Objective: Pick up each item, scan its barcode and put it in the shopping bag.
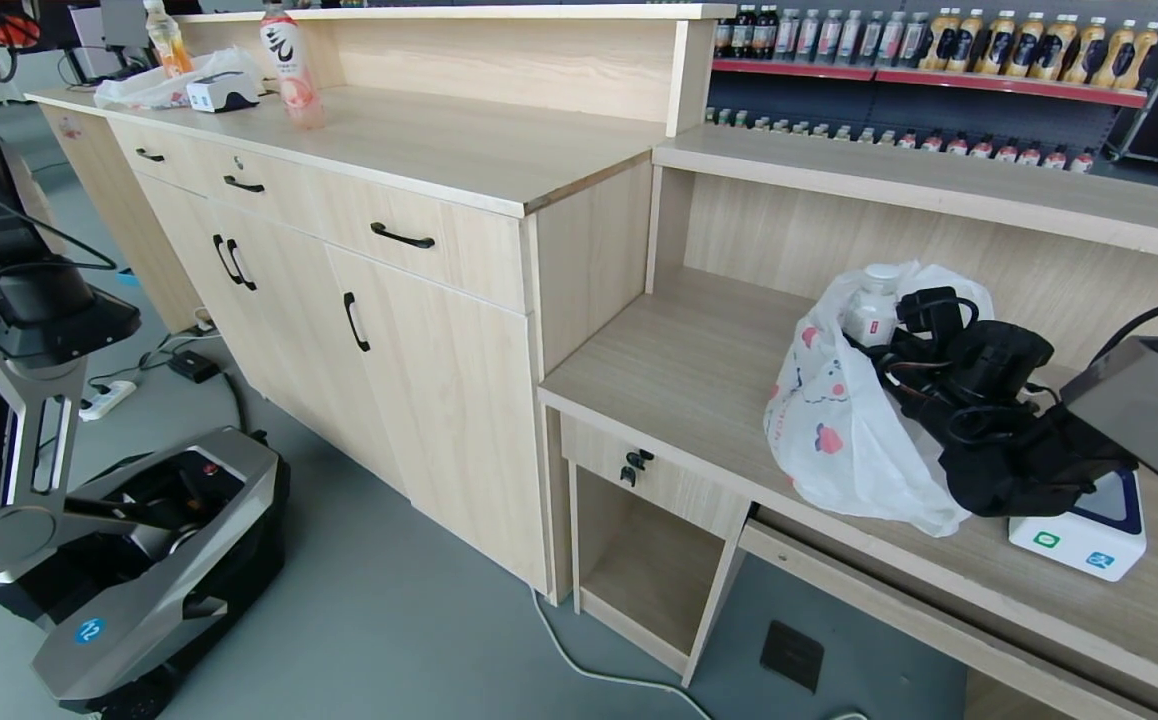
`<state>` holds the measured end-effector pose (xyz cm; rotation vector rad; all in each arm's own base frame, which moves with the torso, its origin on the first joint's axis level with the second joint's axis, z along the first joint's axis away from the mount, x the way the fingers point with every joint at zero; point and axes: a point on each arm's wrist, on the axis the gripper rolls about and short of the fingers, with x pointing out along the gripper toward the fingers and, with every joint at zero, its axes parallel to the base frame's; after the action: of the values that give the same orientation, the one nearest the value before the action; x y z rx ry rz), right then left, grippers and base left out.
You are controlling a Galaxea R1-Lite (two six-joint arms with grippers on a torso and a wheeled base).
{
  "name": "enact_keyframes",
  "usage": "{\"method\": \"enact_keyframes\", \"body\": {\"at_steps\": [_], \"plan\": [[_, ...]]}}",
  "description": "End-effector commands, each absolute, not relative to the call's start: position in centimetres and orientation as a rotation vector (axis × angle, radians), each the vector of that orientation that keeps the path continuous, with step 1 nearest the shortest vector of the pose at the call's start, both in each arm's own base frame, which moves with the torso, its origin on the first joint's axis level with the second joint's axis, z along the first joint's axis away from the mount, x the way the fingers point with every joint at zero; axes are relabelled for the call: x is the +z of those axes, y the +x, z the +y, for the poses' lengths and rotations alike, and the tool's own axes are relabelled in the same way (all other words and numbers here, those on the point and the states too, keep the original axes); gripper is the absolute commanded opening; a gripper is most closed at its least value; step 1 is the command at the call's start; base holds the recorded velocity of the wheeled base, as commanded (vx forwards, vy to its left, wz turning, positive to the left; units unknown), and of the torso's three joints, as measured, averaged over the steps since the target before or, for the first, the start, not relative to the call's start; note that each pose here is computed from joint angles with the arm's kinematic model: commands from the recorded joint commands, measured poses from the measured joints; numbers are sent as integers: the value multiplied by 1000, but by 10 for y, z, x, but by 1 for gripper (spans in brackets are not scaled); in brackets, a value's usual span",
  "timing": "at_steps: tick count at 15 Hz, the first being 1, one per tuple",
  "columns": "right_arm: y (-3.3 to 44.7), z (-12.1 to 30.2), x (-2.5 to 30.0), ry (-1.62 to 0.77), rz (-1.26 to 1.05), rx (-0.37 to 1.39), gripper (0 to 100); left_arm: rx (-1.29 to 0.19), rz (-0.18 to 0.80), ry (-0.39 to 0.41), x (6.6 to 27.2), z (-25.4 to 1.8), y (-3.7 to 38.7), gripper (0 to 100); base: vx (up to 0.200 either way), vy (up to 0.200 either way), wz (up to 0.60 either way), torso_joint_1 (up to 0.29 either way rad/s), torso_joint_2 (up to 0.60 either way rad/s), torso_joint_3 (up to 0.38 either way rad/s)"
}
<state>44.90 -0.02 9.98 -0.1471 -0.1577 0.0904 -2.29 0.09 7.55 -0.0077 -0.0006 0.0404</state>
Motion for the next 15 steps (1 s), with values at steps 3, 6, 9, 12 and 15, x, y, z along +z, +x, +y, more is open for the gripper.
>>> {"method": "enact_keyframes", "body": {"at_steps": [3,6,9,12,15], "plan": [[450,1,90,-146,-134,95,0,41,0,-9,75,1,-23,100,0,0,0,0,0,0],[451,4,88,-146,-130,100,0,41,0,-9,75,1,-23,100,0,0,0,0,0,0],[452,2,91,-145,-137,98,100,41,0,-9,75,1,-23,100,0,0,0,0,0,0],[446,-5,119,-157,-178,138,100,41,0,-8,75,1,-23,100,0,0,0,0,0,0],[424,-7,170,-186,-195,176,100,41,0,-8,75,1,-23,100,0,0,0,0,0,0]]}}
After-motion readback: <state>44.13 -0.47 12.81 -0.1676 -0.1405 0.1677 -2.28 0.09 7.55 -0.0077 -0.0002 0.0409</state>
